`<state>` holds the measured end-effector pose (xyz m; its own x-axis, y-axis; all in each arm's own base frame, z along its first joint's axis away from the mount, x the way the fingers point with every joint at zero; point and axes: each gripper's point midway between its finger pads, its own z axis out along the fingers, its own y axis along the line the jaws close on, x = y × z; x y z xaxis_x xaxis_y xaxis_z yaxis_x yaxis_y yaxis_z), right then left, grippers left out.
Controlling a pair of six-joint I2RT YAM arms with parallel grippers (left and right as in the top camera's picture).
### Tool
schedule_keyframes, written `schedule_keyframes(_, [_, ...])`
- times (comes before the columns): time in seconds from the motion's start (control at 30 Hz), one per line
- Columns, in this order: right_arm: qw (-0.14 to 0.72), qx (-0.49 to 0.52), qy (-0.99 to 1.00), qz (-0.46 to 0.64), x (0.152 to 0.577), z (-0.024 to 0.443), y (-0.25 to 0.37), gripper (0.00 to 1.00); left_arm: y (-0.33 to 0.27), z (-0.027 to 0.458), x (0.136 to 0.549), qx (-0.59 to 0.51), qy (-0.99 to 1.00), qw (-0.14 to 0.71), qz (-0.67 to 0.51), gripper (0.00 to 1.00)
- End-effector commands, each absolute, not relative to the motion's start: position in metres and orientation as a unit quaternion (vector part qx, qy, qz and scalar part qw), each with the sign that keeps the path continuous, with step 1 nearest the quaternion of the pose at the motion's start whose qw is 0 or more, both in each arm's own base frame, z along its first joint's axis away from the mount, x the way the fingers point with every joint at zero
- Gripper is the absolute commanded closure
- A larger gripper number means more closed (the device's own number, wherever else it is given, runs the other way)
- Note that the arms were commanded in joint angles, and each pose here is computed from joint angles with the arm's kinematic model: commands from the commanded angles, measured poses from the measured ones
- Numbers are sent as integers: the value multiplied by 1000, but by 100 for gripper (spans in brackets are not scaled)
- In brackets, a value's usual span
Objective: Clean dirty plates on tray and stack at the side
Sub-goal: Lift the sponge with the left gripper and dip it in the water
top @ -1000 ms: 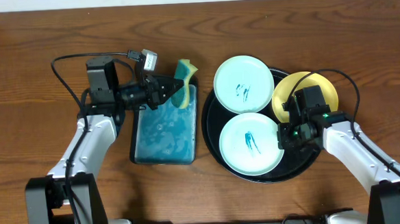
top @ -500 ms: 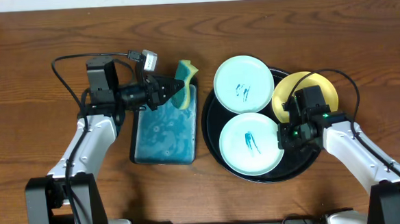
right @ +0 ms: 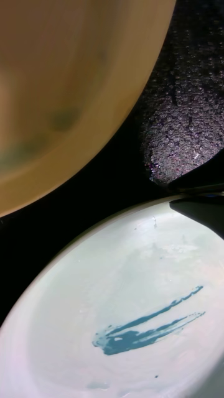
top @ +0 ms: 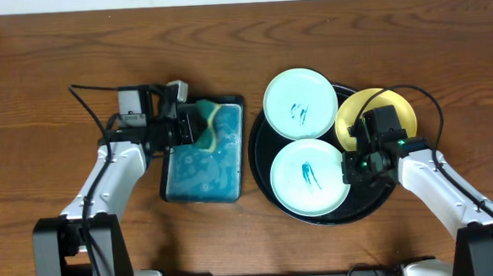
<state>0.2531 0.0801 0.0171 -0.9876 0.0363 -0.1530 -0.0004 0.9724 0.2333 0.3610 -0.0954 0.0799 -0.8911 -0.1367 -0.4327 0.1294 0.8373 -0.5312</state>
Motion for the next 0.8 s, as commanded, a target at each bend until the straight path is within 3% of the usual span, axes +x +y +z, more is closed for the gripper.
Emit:
schedule_keyframes(0.0, [76, -1, 991, 110, 251, 14, 79, 99, -49, 65, 366, -72, 959, 248, -121, 93])
schedule_keyframes(0.37, [72, 0, 991, 109, 249, 14, 79, 99, -80, 58, 358, -11, 967, 252, -39, 92])
schedule_keyframes(0.77, [72, 0, 991, 109, 249, 14, 79, 99, -122, 40, 340, 40, 973, 222, -46, 92])
